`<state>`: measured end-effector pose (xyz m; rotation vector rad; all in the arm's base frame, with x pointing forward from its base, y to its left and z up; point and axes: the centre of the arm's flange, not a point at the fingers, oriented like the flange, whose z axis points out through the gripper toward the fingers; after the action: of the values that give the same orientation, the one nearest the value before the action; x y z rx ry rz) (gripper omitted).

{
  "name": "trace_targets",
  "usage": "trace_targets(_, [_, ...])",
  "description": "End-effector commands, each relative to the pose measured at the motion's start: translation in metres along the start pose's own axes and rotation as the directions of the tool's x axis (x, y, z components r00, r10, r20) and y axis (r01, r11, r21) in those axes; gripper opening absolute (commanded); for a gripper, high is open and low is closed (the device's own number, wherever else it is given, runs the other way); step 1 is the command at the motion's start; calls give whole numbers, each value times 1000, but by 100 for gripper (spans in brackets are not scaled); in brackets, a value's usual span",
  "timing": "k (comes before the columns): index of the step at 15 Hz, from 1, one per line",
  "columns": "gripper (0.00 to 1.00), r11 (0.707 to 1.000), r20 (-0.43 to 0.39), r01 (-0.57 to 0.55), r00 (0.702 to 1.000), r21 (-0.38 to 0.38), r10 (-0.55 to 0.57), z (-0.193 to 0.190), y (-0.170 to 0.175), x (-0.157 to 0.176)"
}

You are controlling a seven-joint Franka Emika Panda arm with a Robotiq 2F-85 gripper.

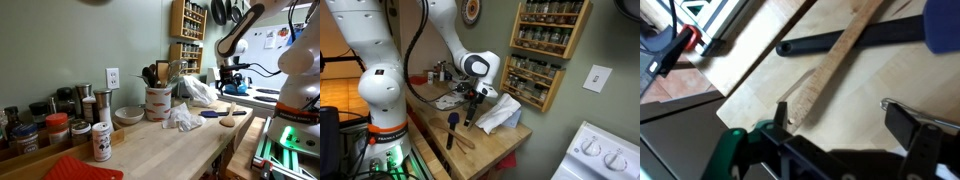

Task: Pick up both the wooden and plastic spatula at the same time and put them in the utensil holding bucket

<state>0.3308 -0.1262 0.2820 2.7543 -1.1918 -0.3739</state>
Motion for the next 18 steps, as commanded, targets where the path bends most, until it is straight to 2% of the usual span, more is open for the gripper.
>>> trace_targets(1, [100, 992, 122, -112, 985, -64, 119, 40, -2, 21])
trace_targets(4, [100, 981, 211, -191, 958, -28, 192, 62, -1, 28])
trace_targets(7, [100, 964, 298, -262, 925, 54, 234, 72, -2, 35])
trace_targets(9, [95, 952, 333, -291, 911, 98, 245, 74, -3, 39])
trace_targets(11, [95, 945, 341, -306, 906, 113, 253, 77, -1, 43])
trace_targets(12, [99, 944, 345, -309, 904, 117, 253, 79, 2, 46])
trace_targets(14, [100, 942, 350, -312, 902, 122, 253, 82, 10, 49])
trace_targets(18, [100, 950, 361, -280, 907, 137, 215, 89, 28, 55])
